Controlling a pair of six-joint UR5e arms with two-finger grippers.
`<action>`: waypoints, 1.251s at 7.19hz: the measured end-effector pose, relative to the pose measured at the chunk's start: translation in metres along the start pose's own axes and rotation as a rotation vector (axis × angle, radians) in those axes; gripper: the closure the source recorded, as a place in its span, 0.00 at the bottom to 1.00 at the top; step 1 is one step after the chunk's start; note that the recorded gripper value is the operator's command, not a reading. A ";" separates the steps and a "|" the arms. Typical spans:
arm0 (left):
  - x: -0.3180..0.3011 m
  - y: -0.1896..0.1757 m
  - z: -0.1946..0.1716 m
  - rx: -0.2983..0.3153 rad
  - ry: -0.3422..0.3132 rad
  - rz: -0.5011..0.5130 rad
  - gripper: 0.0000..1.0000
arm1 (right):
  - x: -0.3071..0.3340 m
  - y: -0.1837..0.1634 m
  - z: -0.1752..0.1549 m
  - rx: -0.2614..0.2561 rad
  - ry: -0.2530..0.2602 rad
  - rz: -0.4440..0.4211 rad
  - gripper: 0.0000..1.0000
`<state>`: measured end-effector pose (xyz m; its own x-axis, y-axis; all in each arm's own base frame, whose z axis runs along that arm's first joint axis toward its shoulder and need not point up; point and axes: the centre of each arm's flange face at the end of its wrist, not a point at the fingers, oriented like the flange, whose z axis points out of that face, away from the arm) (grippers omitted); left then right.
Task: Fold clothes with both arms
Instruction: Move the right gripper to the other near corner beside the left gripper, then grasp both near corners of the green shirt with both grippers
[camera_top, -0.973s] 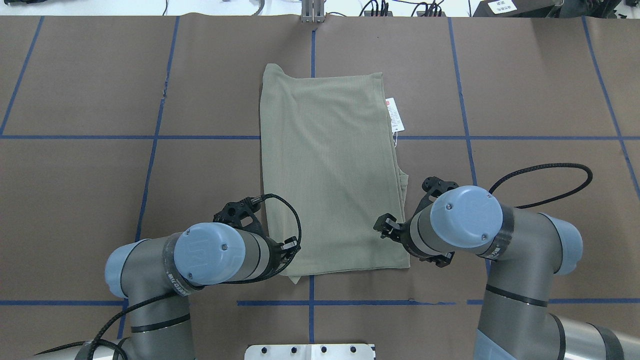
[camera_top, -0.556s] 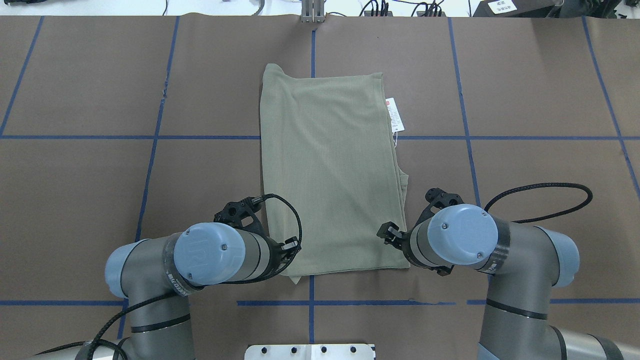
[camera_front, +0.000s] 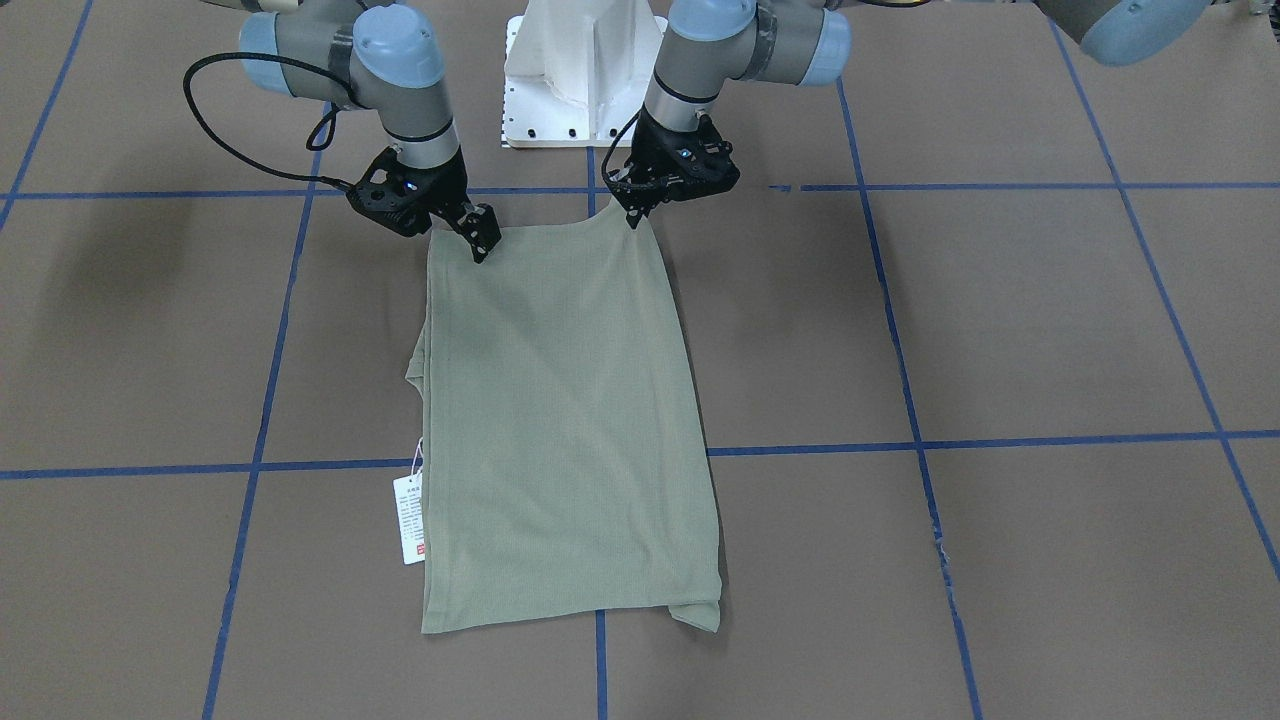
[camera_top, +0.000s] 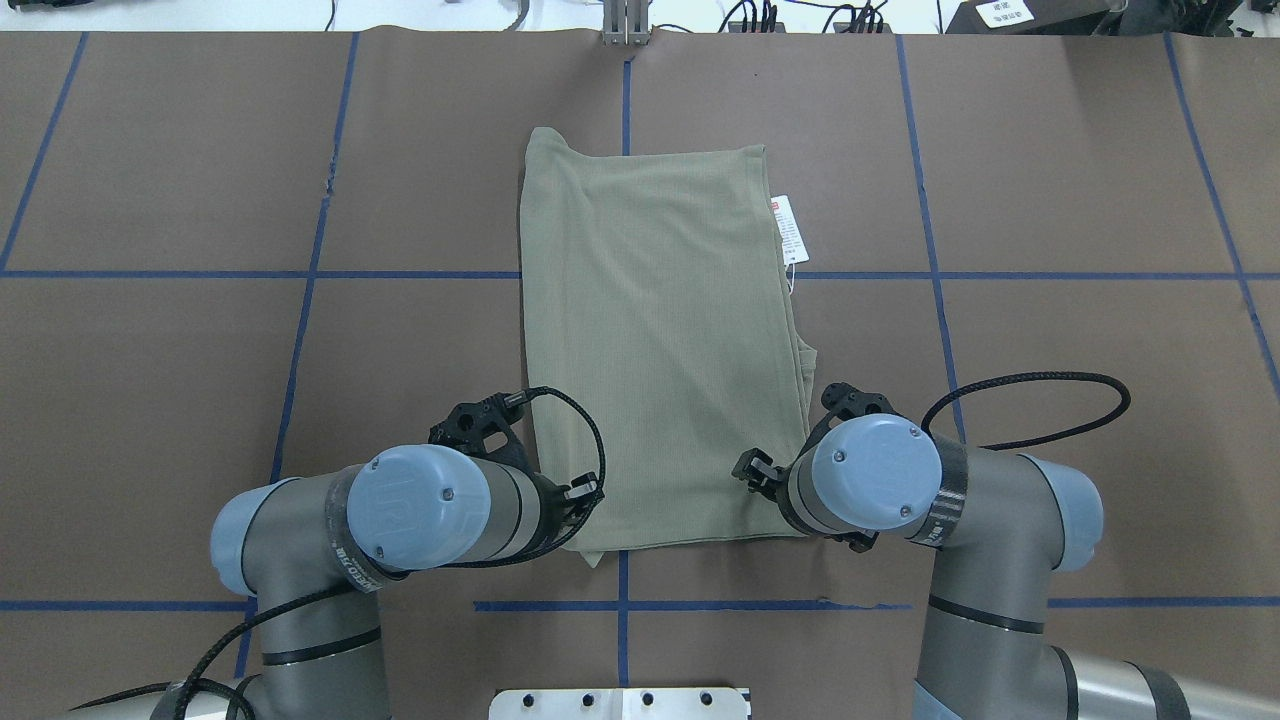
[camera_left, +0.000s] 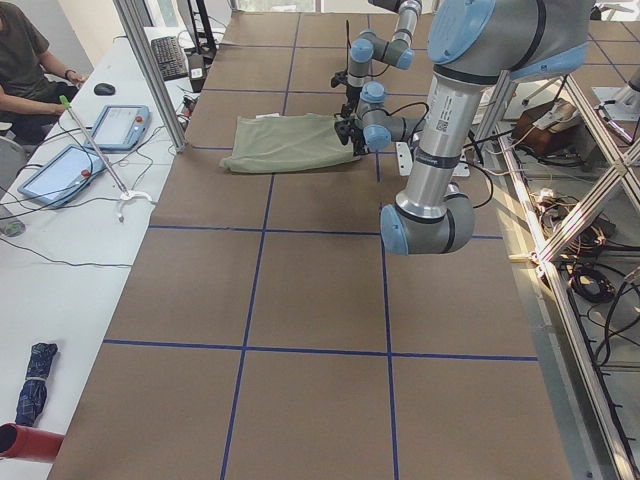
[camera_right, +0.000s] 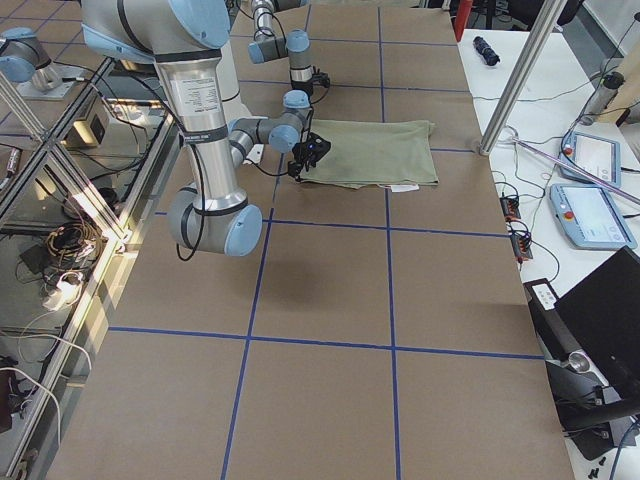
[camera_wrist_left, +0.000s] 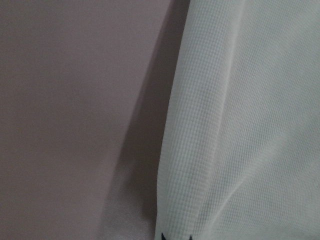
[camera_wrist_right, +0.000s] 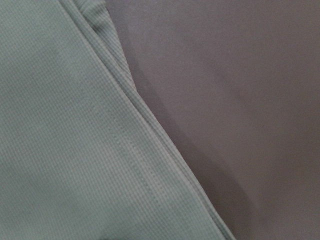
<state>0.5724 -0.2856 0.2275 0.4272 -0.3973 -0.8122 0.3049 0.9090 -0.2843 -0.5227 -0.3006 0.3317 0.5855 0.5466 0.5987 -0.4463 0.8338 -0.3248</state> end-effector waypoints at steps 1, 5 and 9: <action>0.000 0.000 0.000 0.000 0.001 0.000 1.00 | 0.001 -0.001 0.002 0.001 0.005 0.001 0.00; 0.003 0.001 -0.002 -0.001 0.007 0.001 1.00 | 0.002 -0.003 0.003 0.001 0.008 0.004 0.46; 0.003 0.001 -0.001 0.000 0.005 0.000 1.00 | 0.000 -0.003 0.002 0.003 0.006 0.004 1.00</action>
<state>0.5728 -0.2858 0.2241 0.4227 -0.3966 -0.8148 0.3047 0.9090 -0.2844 -0.5226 -0.3027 0.3344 0.5877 0.5503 0.5931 -0.4504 0.8315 -0.3251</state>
